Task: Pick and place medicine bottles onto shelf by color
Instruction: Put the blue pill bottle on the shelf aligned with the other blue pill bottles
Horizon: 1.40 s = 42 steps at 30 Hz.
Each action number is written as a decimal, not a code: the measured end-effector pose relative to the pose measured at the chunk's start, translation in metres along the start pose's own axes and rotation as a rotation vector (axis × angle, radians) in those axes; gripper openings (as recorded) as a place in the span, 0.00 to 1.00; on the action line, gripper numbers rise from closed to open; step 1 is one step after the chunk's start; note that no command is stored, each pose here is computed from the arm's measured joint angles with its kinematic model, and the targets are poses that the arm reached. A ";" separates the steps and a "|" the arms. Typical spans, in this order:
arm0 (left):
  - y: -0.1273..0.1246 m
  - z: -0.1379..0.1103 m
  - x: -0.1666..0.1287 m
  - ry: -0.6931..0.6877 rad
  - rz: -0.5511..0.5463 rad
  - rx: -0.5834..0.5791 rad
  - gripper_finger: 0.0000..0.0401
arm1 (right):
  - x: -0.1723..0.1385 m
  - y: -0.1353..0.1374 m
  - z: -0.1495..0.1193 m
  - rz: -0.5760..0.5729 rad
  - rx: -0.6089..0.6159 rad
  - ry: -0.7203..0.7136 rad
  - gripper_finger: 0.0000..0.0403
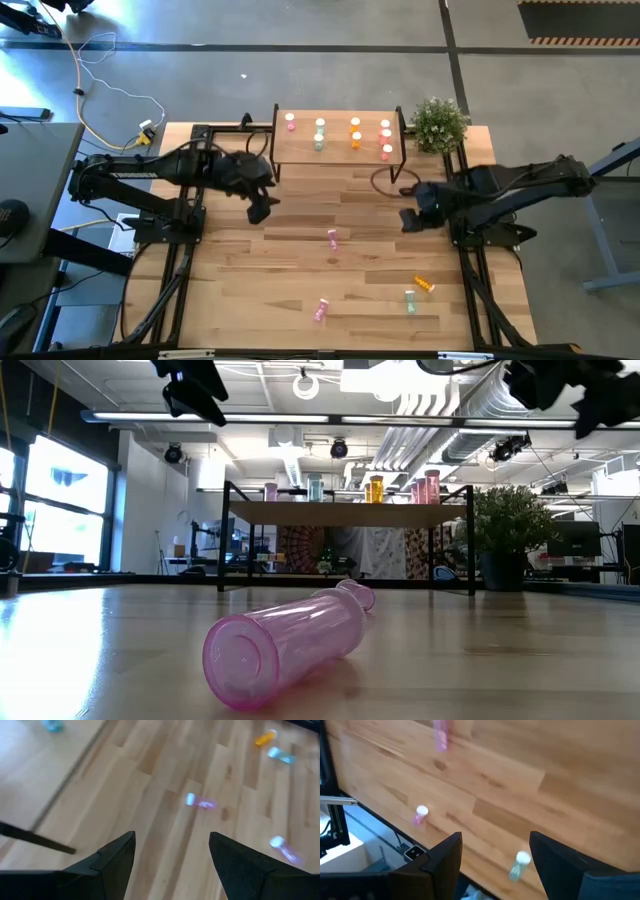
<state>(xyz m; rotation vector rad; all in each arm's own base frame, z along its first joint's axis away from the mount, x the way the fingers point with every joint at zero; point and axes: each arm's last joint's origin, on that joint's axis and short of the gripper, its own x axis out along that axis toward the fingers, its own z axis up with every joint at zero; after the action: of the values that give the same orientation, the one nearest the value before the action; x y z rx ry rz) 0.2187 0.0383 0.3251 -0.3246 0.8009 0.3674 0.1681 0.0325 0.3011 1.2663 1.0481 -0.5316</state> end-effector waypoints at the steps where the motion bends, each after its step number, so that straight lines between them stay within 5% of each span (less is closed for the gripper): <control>1: -0.004 -0.003 0.001 0.004 -0.014 0.012 0.61 | 0.006 -0.001 -0.004 0.001 0.026 0.014 0.56; 10: -0.031 -0.024 0.009 0.049 -0.078 0.093 0.61 | 0.048 -0.004 -0.045 0.072 0.181 0.149 0.56; 24: -0.035 -0.022 0.008 -0.001 -0.070 0.058 0.61 | 0.102 -0.004 -0.104 -0.122 0.201 0.217 0.56; 42: -0.035 -0.022 0.008 0.001 -0.070 0.032 0.61 | 0.163 -0.013 -0.119 -0.298 0.203 0.114 0.56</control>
<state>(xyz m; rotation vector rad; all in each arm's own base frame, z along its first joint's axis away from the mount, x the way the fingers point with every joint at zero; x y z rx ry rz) 0.2258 -0.0007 0.3098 -0.3220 0.7937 0.2880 0.1926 0.1753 0.1599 1.3372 1.3146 -0.8175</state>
